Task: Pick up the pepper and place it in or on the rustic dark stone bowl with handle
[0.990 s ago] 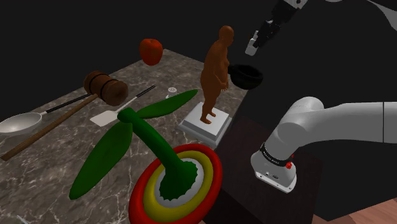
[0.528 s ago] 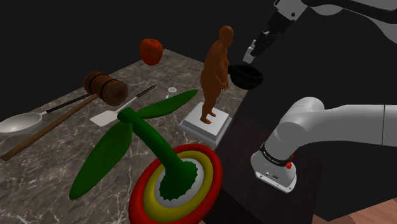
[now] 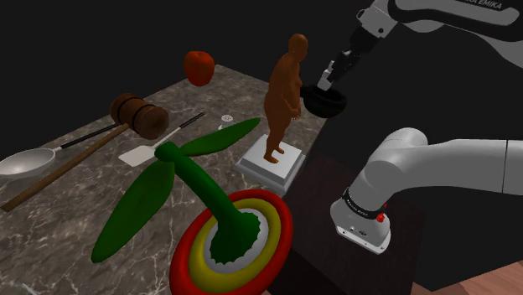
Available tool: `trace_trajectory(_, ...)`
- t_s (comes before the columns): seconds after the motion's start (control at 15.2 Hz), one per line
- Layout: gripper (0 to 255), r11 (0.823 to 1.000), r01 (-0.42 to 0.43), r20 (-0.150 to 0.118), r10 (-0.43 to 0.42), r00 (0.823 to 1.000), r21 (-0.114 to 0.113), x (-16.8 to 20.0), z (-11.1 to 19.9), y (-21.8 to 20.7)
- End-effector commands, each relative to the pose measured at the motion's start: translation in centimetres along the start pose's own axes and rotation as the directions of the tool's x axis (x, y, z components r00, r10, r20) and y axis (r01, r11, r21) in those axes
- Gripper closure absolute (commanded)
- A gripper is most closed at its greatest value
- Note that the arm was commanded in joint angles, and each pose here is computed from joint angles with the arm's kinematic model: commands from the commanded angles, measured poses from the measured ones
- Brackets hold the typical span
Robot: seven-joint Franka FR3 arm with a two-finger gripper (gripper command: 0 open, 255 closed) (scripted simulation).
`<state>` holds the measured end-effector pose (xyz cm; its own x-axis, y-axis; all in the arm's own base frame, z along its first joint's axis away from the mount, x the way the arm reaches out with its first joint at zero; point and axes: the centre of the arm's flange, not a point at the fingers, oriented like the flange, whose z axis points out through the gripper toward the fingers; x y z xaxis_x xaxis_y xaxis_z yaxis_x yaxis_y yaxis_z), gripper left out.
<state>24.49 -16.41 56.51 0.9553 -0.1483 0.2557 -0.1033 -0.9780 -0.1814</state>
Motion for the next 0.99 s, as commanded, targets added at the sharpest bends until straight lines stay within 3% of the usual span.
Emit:
trace_trajectory(0.0, 255, 1.0, 0.0, 0.0, 0.0, 1.0, 0.0, 0.0, 0.0, 0.0)
trace_trajectory(0.2, 255, 1.0, 0.0, 0.0, 0.0, 1.0, 0.0, 0.0, 0.0, 0.0)
trace_trajectory(0.26, 0, 1.0, 0.0, 0.0, 0.0, 1.0, 0.0, 0.0, 0.0, 0.0)
trace_trajectory(0.59, 0, 1.0, 0.0, 0.0, 0.0, 1.0, 0.0, 0.0, 0.0, 0.0)
trace_trajectory(0.86, 0, 1.0, 0.0, 0.0, 0.0, 1.0, 0.0, 0.0, -5.0, 0.0)
trace_trajectory(0.92, 0, 1.0, 0.0, 0.0, 0.0, 1.0, 0.0, 0.0, -5.0, 0.0)
